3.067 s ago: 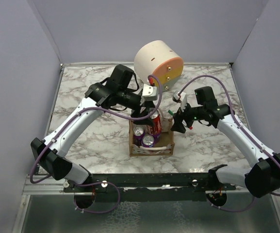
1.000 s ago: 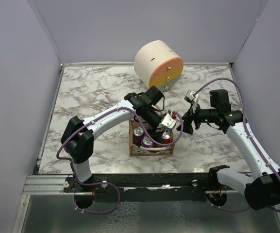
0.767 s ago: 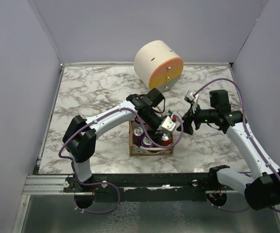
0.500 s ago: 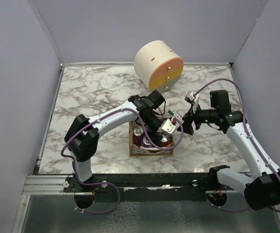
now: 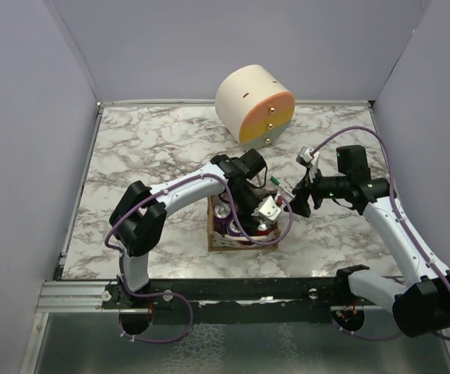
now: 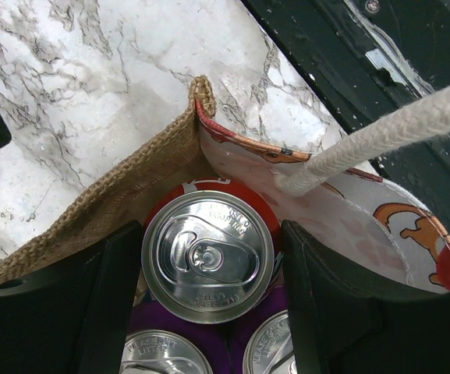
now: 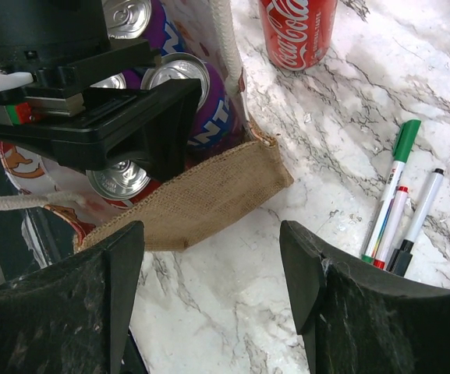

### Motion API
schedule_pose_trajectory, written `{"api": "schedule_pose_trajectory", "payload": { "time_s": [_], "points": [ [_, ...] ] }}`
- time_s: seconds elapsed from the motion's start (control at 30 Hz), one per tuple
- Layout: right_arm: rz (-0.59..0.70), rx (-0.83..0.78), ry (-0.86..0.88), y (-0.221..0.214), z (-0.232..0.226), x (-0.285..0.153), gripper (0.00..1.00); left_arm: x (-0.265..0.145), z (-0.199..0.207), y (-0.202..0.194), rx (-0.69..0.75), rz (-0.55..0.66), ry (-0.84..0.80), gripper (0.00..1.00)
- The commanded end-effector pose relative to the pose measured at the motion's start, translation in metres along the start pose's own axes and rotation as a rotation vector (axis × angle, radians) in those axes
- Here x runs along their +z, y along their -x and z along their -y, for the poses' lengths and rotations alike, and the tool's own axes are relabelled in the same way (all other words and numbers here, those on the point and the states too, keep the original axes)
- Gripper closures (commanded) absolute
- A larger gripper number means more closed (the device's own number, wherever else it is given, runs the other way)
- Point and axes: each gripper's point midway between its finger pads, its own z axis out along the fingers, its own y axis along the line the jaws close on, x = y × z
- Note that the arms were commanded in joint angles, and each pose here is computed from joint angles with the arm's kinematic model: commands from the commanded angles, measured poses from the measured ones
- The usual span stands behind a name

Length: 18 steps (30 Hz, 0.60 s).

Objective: Place the beverage into the canvas bag

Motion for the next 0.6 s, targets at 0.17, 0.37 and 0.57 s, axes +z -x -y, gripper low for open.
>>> {"api": "schedule_pose_trajectory", "payload": {
  "time_s": [0.17, 0.37, 0.57],
  "points": [
    [0.033, -0.029, 0.008, 0.0026, -0.0018, -0.0004, 0.29, 0.0011, 0.0003, 0.0009, 0.022, -0.015, -0.01, 0.8],
    [0.031, -0.029, 0.008, 0.001, -0.0016, -0.0001, 0.29, 0.0042, -0.002, 0.0009, 0.004, -0.024, -0.001, 0.71],
    [0.033, -0.032, 0.005, 0.0004, -0.0018, -0.0003, 0.28, 0.0077, -0.002, -0.0013, 0.005, -0.053, 0.017, 0.63]
  ]
}}
